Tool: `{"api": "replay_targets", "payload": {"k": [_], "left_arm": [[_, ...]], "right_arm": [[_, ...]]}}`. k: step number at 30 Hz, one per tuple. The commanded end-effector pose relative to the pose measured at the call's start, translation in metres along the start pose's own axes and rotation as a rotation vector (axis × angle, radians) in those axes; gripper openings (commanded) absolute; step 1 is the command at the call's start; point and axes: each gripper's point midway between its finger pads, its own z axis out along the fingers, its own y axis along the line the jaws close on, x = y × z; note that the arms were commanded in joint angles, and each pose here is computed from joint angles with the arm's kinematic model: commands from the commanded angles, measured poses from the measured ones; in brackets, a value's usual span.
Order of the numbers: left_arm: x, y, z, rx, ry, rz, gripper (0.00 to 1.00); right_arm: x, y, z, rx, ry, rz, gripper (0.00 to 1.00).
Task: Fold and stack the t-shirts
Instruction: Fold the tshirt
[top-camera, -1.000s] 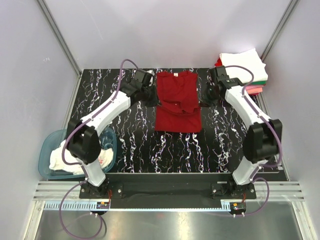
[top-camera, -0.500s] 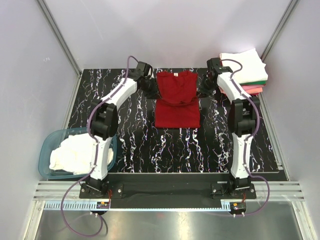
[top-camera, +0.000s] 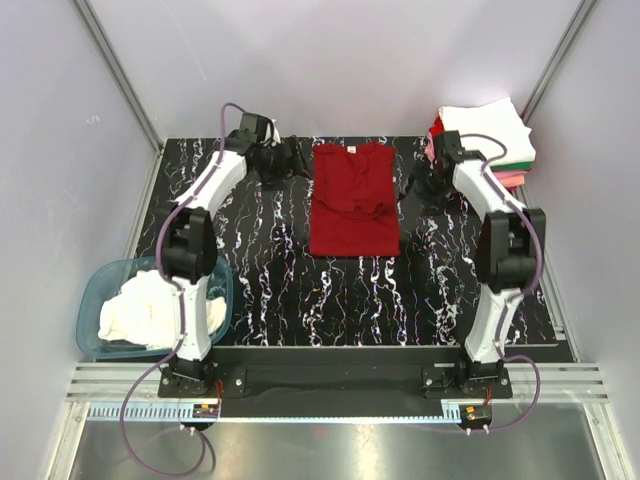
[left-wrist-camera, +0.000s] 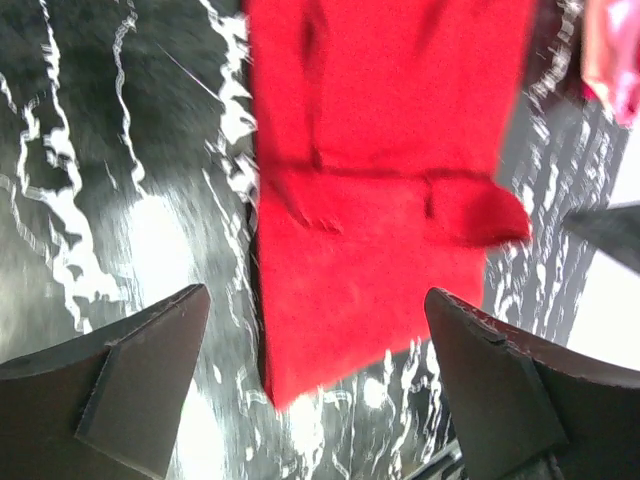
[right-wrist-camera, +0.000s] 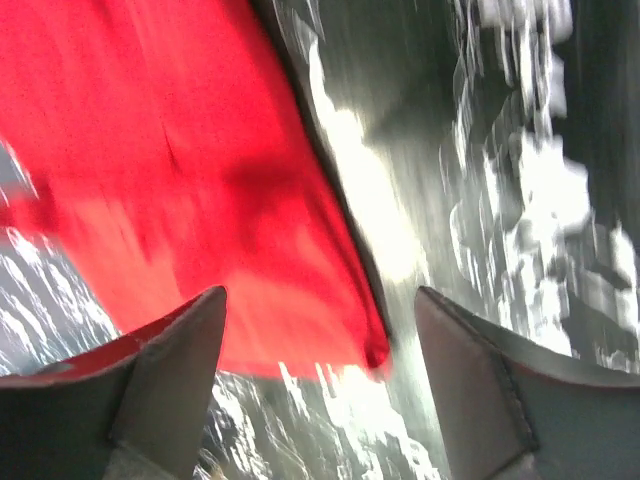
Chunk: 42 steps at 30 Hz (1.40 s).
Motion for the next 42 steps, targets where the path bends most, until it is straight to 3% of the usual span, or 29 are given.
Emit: {"api": "replay_targets", "payload": {"k": [1, 2, 5, 6, 11, 26, 29, 32, 36, 38, 42], "left_arm": [[0.004, -0.035, -0.03, 0.048, -0.077, 0.158, 0.92], [0.011, -0.035, -0.028, 0.042, -0.072, 0.171, 0.9], [0.036, -0.035, -0.019, 0.022, -0.062, 0.209, 0.85], [0.046, -0.031, -0.011, 0.016, -0.042, 0.205, 0.84], [0.052, -0.029, 0.016, 0.028, -0.003, 0.177, 0.75], [0.031, -0.007, 0.1, -0.006, 0.042, 0.145, 0.73], [-0.004, -0.013, 0.105, 0.031, -0.01, 0.12, 0.73], [-0.043, -0.026, 0.093, 0.088, -0.094, 0.064, 0.74], [-0.083, -0.028, 0.052, 0.114, -0.214, 0.021, 0.87], [-0.082, -0.03, 0.03, 0.105, -0.239, 0.028, 0.95], [-0.062, -0.03, 0.008, 0.089, -0.22, 0.037, 0.98]], "right_arm": [[0.012, 0.037, -0.05, -0.166, -0.15, -0.05, 0.77], [0.03, 0.051, -0.05, -0.193, -0.139, -0.089, 0.72], [0.068, 0.055, -0.035, -0.187, -0.066, -0.139, 0.69], [0.079, 0.058, -0.024, -0.182, -0.028, -0.15, 0.63], [0.087, 0.065, 0.007, -0.168, 0.045, -0.171, 0.57], [0.023, 0.069, 0.067, -0.077, 0.04, -0.191, 0.58], [-0.002, 0.066, 0.073, -0.079, 0.024, -0.136, 0.58], [-0.037, 0.056, 0.072, -0.059, -0.014, -0.06, 0.59], [-0.061, 0.055, 0.052, -0.067, -0.067, -0.034, 0.67], [-0.071, 0.065, 0.026, -0.101, -0.136, -0.048, 0.77], [-0.043, 0.056, 0.011, -0.12, -0.105, -0.028, 0.83]]}}
